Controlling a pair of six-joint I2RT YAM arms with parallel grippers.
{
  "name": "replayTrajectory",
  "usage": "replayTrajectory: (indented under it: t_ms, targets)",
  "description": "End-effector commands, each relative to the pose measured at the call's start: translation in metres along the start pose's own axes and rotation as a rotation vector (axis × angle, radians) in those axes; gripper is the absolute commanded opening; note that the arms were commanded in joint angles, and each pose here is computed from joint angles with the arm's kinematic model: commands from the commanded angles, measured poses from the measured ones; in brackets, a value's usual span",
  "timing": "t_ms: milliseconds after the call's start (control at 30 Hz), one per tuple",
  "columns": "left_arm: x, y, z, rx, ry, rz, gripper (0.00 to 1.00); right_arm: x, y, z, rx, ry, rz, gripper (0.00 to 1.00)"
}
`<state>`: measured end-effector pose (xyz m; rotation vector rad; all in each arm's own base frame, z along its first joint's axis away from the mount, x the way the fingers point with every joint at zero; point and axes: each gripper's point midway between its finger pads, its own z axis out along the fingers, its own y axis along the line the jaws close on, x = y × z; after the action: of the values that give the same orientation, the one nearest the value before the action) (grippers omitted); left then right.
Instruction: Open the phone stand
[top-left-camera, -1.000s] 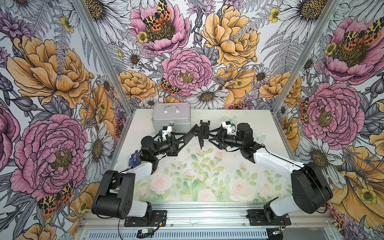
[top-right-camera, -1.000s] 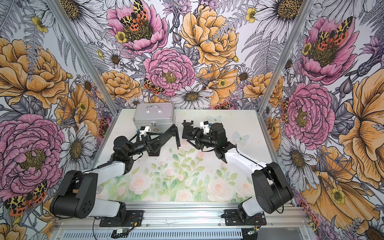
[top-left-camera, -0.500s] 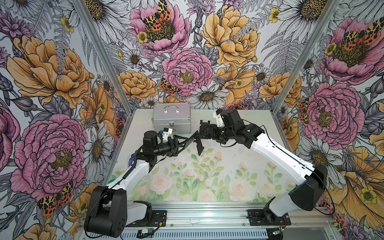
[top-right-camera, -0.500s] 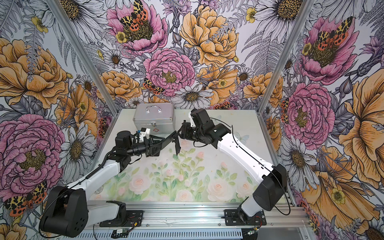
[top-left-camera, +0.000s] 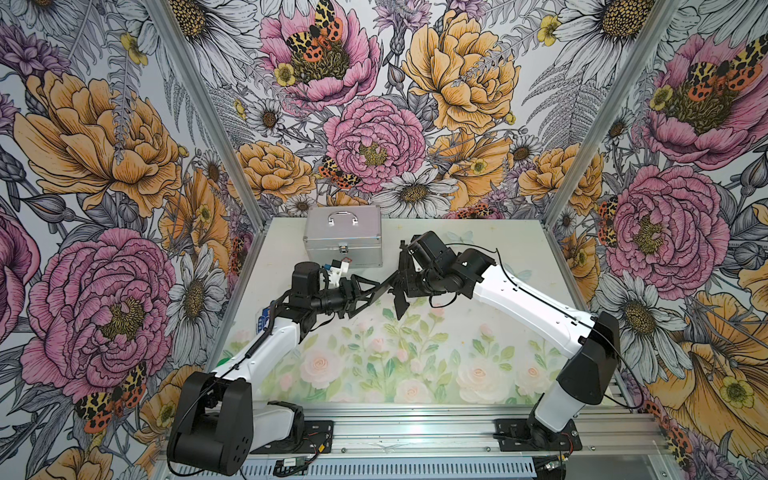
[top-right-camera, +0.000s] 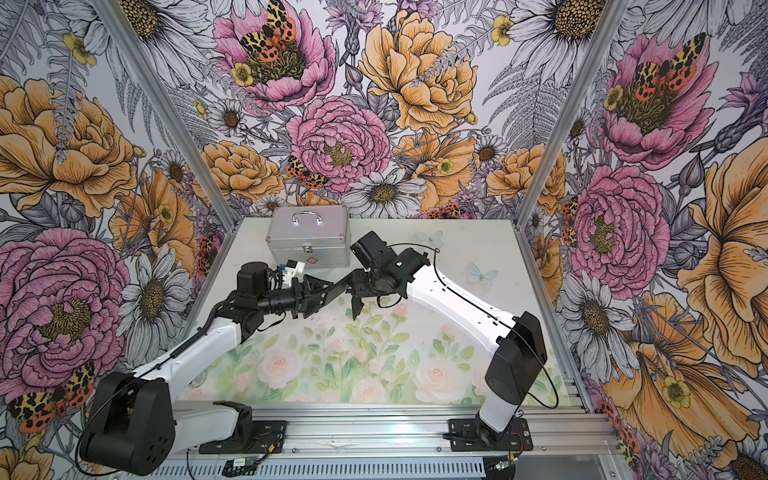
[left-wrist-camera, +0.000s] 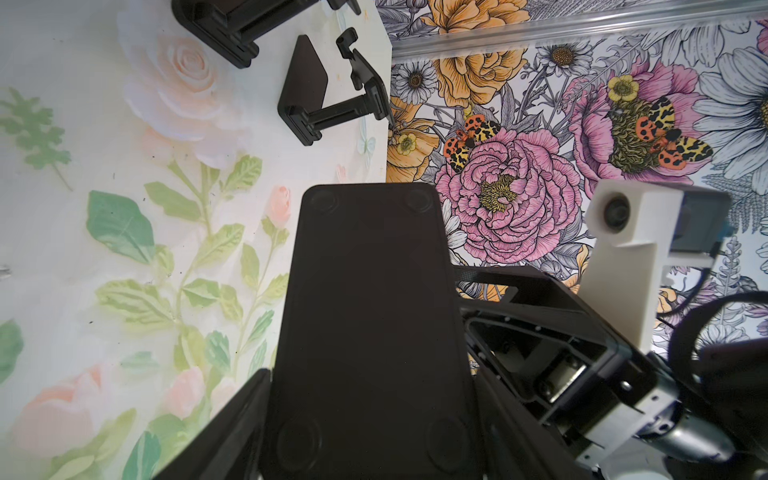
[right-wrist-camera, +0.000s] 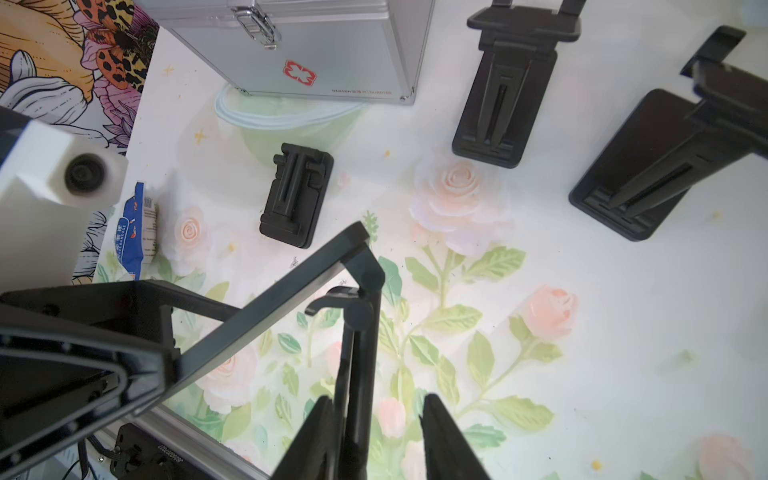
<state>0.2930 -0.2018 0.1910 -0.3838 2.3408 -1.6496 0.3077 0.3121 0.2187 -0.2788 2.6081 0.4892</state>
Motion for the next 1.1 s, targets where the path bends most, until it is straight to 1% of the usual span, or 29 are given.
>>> replayTrajectory:
  t_ms: [0, 233, 333, 433, 467, 633, 833, 1067]
  targets:
    - [-0.001, -0.021, -0.004, 0.034, -0.016, 0.081, 0.44, -0.003, 0.006, 0.006, 0.016, 0.001, -0.036, 0.37]
    - [0.000, -0.024, -0.005, 0.036, -0.020, 0.088, 0.44, 0.004, 0.019, 0.014, 0.002, 0.023, -0.064, 0.37]
    - [-0.001, -0.025, -0.006, 0.039, -0.021, 0.090, 0.44, 0.007, 0.019, 0.018, 0.008, 0.032, -0.068, 0.23]
    - [0.000, -0.027, -0.006, 0.041, -0.022, 0.092, 0.44, 0.008, 0.020, 0.020, 0.014, 0.032, -0.073, 0.01]
    - [0.000, -0.027, -0.006, 0.043, -0.021, 0.094, 0.44, 0.007, 0.020, 0.020, 0.013, 0.031, -0.072, 0.00]
    - [-0.005, -0.028, -0.009, 0.041, -0.036, 0.095, 0.44, 0.008, 0.022, 0.016, 0.003, 0.030, -0.086, 0.00]
    - [-0.026, -0.026, -0.014, 0.028, -0.081, 0.102, 0.44, 0.011, 0.034, -0.002, -0.053, 0.017, -0.137, 0.00]
    - [-0.043, -0.021, -0.004, 0.016, -0.066, 0.110, 0.44, 0.022, 0.059, -0.020, -0.145, 0.025, -0.201, 0.00]
